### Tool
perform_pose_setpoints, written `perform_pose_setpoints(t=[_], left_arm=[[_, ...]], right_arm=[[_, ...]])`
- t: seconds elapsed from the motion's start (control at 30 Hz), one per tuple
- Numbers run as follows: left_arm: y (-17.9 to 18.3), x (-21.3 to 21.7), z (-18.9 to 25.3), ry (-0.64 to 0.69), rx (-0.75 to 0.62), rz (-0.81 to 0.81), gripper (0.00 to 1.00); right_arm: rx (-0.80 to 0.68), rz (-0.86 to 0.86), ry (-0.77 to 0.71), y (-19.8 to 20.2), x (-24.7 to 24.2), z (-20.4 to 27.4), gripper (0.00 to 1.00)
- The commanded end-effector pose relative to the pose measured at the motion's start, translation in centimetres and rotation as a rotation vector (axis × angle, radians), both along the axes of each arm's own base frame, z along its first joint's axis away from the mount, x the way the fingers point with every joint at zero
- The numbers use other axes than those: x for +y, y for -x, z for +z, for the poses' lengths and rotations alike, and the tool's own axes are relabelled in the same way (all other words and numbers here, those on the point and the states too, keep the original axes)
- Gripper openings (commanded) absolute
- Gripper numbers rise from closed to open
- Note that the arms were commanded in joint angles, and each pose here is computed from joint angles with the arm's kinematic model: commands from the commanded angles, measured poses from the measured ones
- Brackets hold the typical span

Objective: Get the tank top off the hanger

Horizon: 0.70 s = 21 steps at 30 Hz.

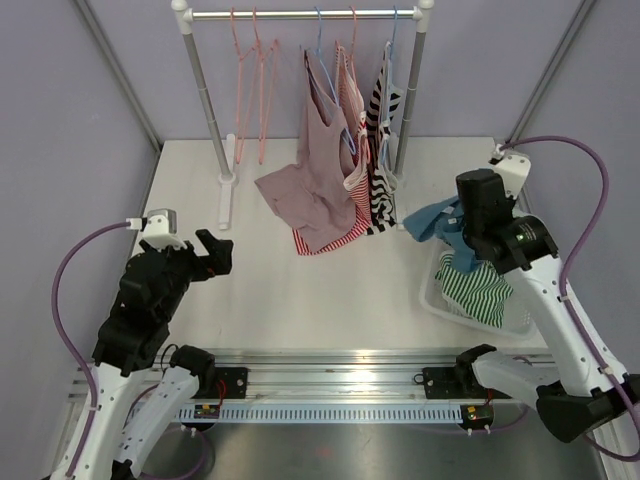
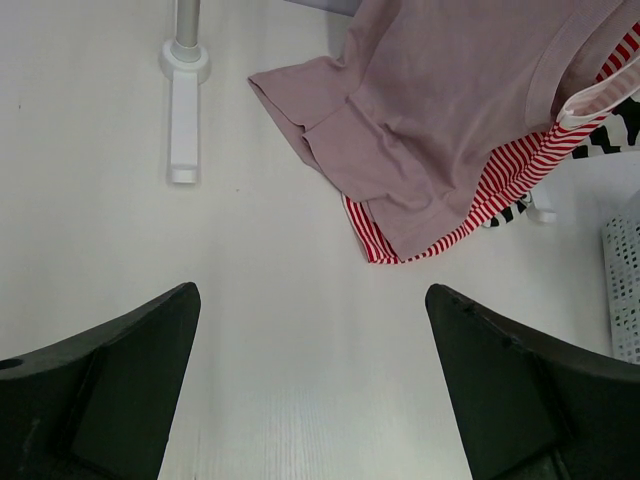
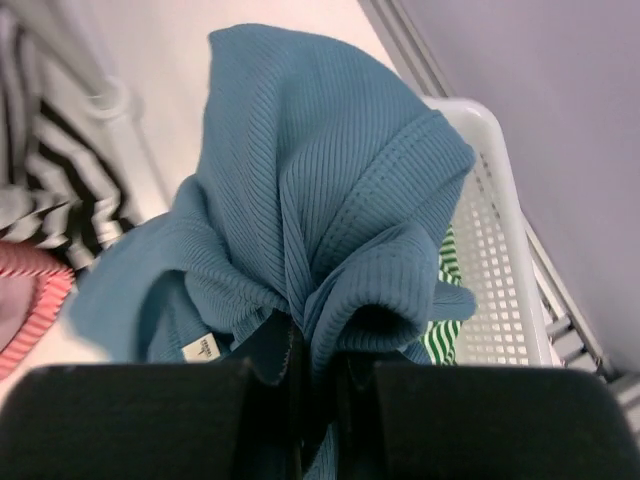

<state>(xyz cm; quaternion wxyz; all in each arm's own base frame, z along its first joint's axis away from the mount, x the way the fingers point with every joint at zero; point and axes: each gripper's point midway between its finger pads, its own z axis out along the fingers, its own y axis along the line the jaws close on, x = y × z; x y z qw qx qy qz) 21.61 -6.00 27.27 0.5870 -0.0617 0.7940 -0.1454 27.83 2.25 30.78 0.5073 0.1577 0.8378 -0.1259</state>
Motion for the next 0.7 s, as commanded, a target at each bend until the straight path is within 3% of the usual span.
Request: perform_pose_setpoints(t=[0.0,0.07,0.1,0.17,0.2,0.27,0.3,0.5,0.67], left_arm=[[-0.2,0.5,1.5,0.023,-0.065,0.03,0.99],[-0.1,0.4,1.7,0.025,-0.069,0.022,0.99],[-0.1,0.3,1.8,0.024,-0.072,0.017,0.99],[-0.1,-0.2,2.0,0.019,-0.071,-0.013,0.99],[-0.1,-0.4,1.9,0.016,-0.06,-0.027,0.99],[-0.1,-1.0,2.5,0.017,-0.037,-0.058,0.99],[-0.5,-1.4,2.0,0.009,0.005,-0.066,0.99],[-0.7,-3.2,7.0,0.088,-0.057,-0.136,0.99],[-2.3,-6.0,11.1,0.108,-0.074,-0.176,0.99]], right_arm=[[0.028,-0.06,-0.073,-1.6,-2.5,-3.0,0.0],[0.075,-0.129,-0.102,-2.4,-4.1,-6.4,0.0],[0.104,-0.134,-0.12,-2.7,-4.0,-7.8,0.05],[0.189,-0.174,-0.09,-2.9,-4.4,-10.9,0.55],[0.224,-0.202,-0.081,-3.0,-4.5,-12.2,0.75],[0.255,-0.235,-0.049,-2.4,-5.2,-12.6,0.83],[0.245,-0.255,-0.034,-2.2,-5.6,-12.1,0.99],[0.105,-0.217,-0.076,-0.7,-5.7,-7.0,1.0],[-0.082,0.167,-0.319,-0.5,0.8,-3.5,0.99]])
